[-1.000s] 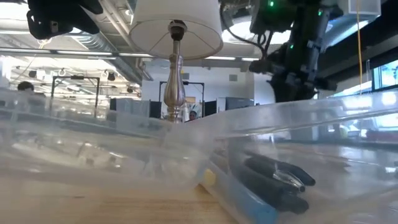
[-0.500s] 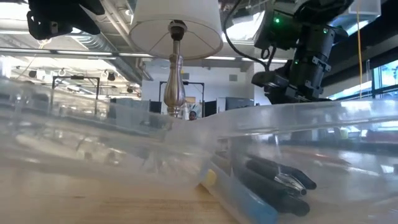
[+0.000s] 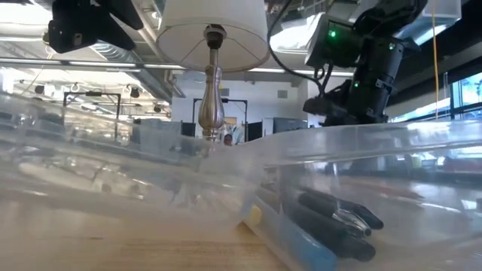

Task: Pick & place school supplies into a supply box
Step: Put the orange pencil into the transparent supply box

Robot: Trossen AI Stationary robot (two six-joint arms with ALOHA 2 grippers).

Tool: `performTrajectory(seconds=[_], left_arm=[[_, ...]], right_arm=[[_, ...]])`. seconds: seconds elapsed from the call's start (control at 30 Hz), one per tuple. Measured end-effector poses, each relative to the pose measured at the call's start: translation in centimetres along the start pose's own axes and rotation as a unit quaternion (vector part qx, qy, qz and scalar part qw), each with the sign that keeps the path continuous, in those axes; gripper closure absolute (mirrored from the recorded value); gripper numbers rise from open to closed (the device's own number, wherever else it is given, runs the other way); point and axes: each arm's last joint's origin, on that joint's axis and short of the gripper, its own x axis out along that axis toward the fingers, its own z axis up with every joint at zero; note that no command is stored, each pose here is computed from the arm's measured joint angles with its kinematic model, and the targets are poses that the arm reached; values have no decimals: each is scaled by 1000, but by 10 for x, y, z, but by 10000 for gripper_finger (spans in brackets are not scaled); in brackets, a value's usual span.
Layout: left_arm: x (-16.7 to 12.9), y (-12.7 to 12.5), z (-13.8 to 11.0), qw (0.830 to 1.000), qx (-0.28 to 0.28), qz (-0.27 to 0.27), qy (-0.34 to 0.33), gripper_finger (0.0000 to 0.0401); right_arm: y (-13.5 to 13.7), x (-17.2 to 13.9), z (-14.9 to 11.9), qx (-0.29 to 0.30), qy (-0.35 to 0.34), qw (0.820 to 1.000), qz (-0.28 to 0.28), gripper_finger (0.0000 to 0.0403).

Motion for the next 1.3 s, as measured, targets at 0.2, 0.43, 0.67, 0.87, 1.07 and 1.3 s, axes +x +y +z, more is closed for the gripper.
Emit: performTrajectory(seconds=[0.2, 0.43, 0.67, 0.87, 1.07, 1.3], left_arm=[[2, 1, 2, 1000, 3, 4, -2, 274], [1, 1, 2, 1000, 4, 3, -2, 274], [2, 1, 2, 1000, 4, 3, -2, 274], [1, 1, 2, 1000, 4, 3, -2, 274], [1, 1, 2, 1000, 4, 3, -1, 274], [1, 1, 2, 1000, 4, 3, -1, 274]], right_arm=[[1, 18, -4, -2, 8, 1000, -26, 206], [1, 24, -13, -13, 18, 998, -54, 253], [0, 24, -15, -16, 19, 998, -61, 318], [0, 24, -16, -29, 18, 998, -60, 354], [3, 21, -14, -46, 29, 996, -74, 360], [17, 9, -8, -89, 56, 992, -71, 362]])
